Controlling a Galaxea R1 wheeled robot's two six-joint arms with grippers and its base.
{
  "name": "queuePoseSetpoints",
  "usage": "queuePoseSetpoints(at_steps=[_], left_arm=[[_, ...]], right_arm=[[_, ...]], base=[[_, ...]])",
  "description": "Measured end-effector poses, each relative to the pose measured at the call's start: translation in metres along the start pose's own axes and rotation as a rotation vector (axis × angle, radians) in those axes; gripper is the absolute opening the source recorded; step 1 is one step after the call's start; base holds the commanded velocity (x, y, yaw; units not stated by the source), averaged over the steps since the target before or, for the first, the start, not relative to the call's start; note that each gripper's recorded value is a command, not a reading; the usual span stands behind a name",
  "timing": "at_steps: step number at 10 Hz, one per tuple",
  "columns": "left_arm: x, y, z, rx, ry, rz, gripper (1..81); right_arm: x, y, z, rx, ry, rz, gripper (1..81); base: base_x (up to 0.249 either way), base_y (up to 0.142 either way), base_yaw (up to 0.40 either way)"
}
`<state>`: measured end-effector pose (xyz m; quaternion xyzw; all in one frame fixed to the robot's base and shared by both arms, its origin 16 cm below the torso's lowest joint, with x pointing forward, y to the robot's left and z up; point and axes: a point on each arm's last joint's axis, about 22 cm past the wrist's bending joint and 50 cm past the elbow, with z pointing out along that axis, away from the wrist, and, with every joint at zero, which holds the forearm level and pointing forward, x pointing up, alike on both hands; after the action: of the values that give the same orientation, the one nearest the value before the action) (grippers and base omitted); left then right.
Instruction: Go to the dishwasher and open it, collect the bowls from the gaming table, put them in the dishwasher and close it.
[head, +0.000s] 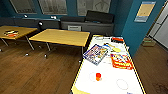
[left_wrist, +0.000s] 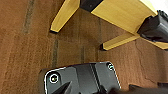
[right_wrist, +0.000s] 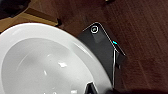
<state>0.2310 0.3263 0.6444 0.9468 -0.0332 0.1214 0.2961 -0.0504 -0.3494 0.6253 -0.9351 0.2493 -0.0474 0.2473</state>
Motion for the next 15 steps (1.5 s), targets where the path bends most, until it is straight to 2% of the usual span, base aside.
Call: queuePoseSetpoints(at_steps=[2,4,6,8,10,12,14,15], left_arm=[[0.06,0.004,-0.018,0.006,0.039,0.021,81.1],[0.107,0.009,-0.037,0.015,0.06,0.025,81.1],[0.157,0.025,-0.051,0.001,0.102,0.046,81.1],[0.2,0.035,-0.066,-0.002,0.131,0.039,81.1],[0.235,0.045,-0.078,-0.002,0.132,0.01,81.1],[0.266,0.063,-0.077,-0.015,0.124,-0.012,81.1],[0.285,0.087,-0.056,-0.044,0.096,-0.011,81.1],[0.292,0.094,-0.045,-0.049,0.086,-0.006,81.1]], right_arm=[[-0.001,-0.006,0.005,0.012,-0.001,0.001,1.0],[0.002,-0.007,0.008,0.016,0.006,-0.006,1.0],[0.004,-0.007,0.01,0.016,0.007,-0.009,1.0],[0.004,-0.007,0.01,0.016,0.007,-0.009,1.0],[0.01,-0.01,0.013,0.023,0.014,-0.014,1.0],[0.02,-0.016,0.019,0.035,0.027,-0.021,1.0],[0.019,-0.016,0.02,0.034,0.026,-0.02,1.0],[0.02,-0.016,0.02,0.035,0.026,-0.021,1.0]], base=[[0.0,0.0,0.0],[0.0,0.0,0.0],[0.0,0.0,0.0],[0.0,0.0,0.0],[0.0,0.0,0.0],[0.0,0.0,0.0],[0.0,0.0,0.0],[0.0,0.0,0.0]])
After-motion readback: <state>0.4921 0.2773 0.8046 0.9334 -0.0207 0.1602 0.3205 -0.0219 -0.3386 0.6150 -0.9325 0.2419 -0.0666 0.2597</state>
